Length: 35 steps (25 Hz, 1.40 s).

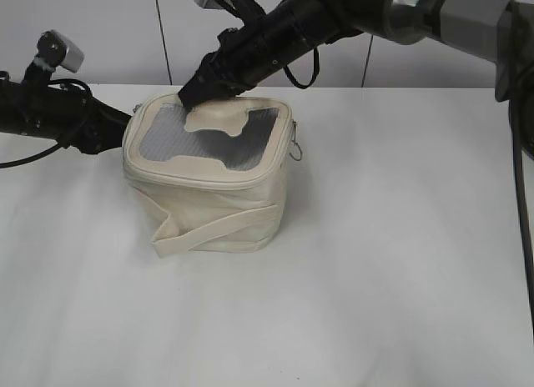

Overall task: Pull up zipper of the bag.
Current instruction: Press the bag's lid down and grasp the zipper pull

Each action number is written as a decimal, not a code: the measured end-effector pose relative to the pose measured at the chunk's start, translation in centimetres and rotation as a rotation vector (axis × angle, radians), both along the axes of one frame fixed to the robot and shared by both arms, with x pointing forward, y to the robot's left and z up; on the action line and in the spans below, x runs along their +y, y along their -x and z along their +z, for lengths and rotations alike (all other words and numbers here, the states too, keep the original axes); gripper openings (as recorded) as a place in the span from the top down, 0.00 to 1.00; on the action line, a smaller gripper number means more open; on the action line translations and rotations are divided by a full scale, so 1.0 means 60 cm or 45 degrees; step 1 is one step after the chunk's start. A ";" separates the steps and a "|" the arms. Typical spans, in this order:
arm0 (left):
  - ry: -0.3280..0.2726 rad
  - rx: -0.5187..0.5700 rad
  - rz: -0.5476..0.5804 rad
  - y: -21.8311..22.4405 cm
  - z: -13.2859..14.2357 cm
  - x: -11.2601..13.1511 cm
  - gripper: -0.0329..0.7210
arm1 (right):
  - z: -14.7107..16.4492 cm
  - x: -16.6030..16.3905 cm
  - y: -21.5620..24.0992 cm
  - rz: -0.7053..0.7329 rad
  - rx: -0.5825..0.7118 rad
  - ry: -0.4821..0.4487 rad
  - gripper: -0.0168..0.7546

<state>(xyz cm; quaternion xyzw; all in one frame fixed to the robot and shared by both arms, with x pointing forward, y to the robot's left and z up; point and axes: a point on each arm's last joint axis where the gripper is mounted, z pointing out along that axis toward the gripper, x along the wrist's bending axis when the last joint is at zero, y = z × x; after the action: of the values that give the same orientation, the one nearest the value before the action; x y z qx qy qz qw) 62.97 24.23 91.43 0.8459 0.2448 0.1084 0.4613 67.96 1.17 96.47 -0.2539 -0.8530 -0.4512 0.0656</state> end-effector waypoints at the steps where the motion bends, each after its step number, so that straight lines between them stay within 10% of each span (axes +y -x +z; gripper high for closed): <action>1: 0.012 -0.001 0.013 -0.001 0.001 0.000 0.43 | 0.000 0.000 0.000 0.000 0.000 0.001 0.92; 6: 0.046 -0.004 0.047 -0.004 0.004 -0.002 0.44 | 0.000 0.000 0.000 0.000 0.000 0.001 0.92; 19: -0.150 -0.041 -0.230 0.019 0.012 -0.002 0.48 | 0.000 0.000 0.000 -0.005 0.007 0.000 0.92; 35: -0.198 -0.123 -0.066 0.004 0.026 -0.038 0.49 | -0.002 -0.011 -0.008 -0.034 -0.008 0.022 0.92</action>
<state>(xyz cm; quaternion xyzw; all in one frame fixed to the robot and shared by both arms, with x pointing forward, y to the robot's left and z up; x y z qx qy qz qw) 62.73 21.92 93.00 0.8791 0.1910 0.1557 0.4080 68.47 0.53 96.35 -0.2644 -0.8536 -0.4454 0.0548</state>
